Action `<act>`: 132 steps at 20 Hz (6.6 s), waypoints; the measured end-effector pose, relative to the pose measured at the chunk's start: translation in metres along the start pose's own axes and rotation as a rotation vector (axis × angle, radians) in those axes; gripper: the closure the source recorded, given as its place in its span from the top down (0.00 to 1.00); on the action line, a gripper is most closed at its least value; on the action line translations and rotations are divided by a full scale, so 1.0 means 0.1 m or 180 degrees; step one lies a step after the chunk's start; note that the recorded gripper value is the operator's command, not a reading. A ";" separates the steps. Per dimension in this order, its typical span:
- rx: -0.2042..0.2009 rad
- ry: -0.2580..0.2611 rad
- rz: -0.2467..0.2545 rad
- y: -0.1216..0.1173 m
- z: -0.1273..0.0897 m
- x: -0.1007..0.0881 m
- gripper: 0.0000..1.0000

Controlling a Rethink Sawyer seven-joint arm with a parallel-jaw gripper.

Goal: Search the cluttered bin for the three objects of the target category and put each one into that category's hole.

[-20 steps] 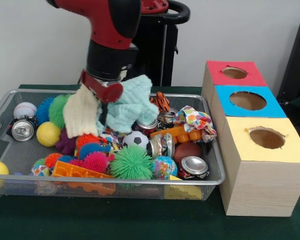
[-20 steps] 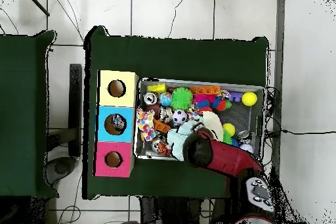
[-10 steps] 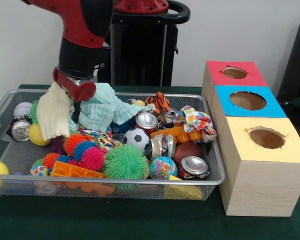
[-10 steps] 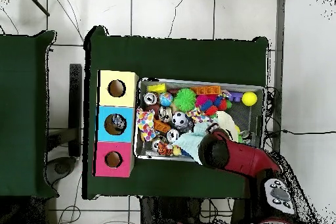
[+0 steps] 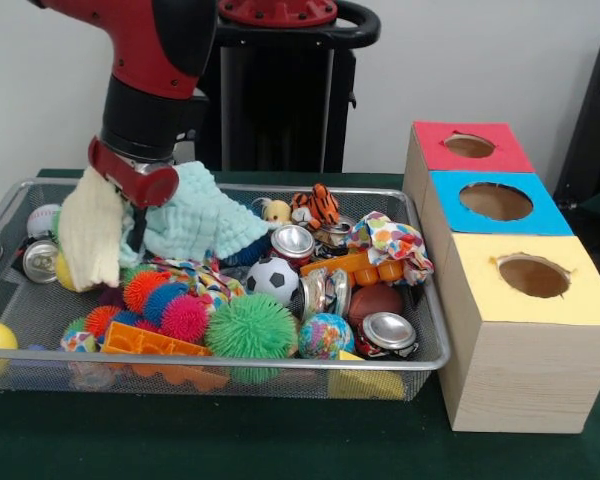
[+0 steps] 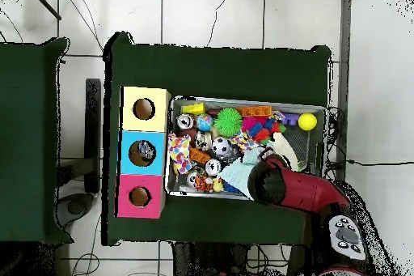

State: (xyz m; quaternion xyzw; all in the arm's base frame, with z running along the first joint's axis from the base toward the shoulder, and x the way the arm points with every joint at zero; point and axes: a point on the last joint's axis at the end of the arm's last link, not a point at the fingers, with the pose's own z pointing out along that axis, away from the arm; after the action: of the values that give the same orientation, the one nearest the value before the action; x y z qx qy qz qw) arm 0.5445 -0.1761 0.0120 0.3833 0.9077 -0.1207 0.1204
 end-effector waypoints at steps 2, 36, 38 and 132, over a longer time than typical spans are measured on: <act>0.0006 -0.0032 -0.0040 -0.03 0.01 -0.06 1.00; -0.0025 -0.0133 0.0346 -0.60 -0.72 -1.20 1.00; -0.0031 -0.0025 0.0466 -0.63 -0.94 -1.26 1.00; -0.0070 0.0305 0.0030 0.16 0.04 0.54 1.00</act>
State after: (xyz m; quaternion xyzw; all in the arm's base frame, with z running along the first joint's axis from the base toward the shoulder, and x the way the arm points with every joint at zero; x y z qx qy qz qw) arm 0.5201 -0.1309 -0.0103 0.3916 0.9119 -0.0917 0.0815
